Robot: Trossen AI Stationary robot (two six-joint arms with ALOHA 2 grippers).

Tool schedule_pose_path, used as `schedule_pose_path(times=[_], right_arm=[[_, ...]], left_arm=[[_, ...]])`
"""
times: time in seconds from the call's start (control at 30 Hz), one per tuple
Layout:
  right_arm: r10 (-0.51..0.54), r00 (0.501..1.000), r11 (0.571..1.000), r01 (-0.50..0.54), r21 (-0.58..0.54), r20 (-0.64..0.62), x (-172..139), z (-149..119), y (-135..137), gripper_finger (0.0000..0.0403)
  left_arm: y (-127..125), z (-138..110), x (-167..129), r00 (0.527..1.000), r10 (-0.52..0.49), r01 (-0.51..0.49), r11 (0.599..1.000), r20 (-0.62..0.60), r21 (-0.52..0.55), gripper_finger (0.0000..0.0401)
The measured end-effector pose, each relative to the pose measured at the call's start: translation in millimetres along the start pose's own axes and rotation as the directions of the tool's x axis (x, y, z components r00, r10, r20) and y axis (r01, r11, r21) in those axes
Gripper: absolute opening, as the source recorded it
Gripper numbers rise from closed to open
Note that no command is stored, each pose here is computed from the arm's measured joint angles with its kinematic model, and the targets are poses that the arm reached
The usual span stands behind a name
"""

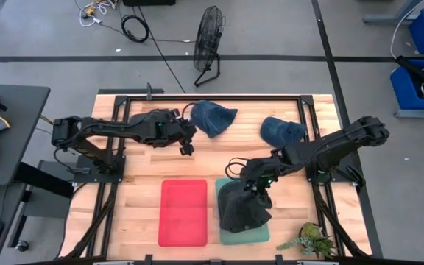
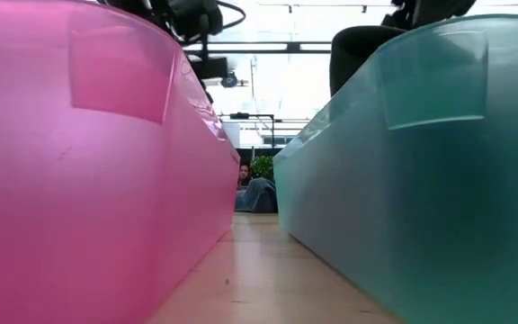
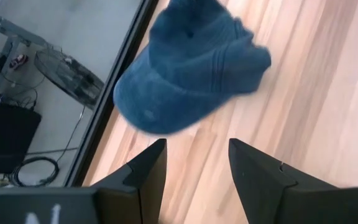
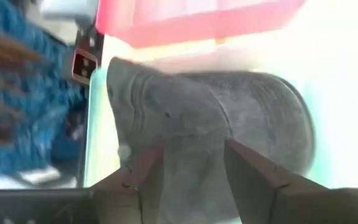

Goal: Pick & Place hat
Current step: Put the black cap into the green bin

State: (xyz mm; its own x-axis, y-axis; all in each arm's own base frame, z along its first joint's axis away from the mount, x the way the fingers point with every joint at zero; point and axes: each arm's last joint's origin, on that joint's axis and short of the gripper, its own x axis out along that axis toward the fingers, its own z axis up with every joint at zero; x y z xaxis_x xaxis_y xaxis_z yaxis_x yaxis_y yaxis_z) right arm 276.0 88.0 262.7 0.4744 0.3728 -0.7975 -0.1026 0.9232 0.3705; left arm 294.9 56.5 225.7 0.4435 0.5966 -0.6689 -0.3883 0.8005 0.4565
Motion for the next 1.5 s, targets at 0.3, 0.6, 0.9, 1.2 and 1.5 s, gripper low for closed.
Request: schedule_pose_path(times=[0.3,0.6,0.9,1.2,1.5], right_arm=[[-0.123,0.992,0.981,0.127,-0.146,0.033,-33.7,23.1,-4.7,0.0170],[-0.210,0.977,0.974,0.211,-0.080,0.016,-49.9,26.5,-46.0,0.0170],[-0.310,0.944,0.950,0.311,0.009,0.115,-92.7,24.8,-80.3,0.0170],[-0.362,0.904,0.932,0.359,0.057,0.228,-86.5,22.4,-113.6,0.0170],[-0.366,0.902,0.930,0.365,0.048,0.231,-69.2,12.1,-123.5,0.0170]], left_arm=[[19.7,-5.9,-39.2,1.000,-0.011,0.012,0.999,0.016,-0.046,0.0177],[36.5,-25.9,-72.3,0.992,-0.111,0.104,0.986,-0.055,-0.129,0.0177],[62.5,-49.6,-110.7,0.995,-0.083,0.073,0.986,-0.056,-0.151,0.0177],[68.2,-78.9,-115.4,0.993,-0.109,0.115,0.946,0.036,-0.304,0.0177],[46.0,-111.5,-69.7,0.991,-0.130,0.091,0.854,-0.040,-0.513,0.0177]])
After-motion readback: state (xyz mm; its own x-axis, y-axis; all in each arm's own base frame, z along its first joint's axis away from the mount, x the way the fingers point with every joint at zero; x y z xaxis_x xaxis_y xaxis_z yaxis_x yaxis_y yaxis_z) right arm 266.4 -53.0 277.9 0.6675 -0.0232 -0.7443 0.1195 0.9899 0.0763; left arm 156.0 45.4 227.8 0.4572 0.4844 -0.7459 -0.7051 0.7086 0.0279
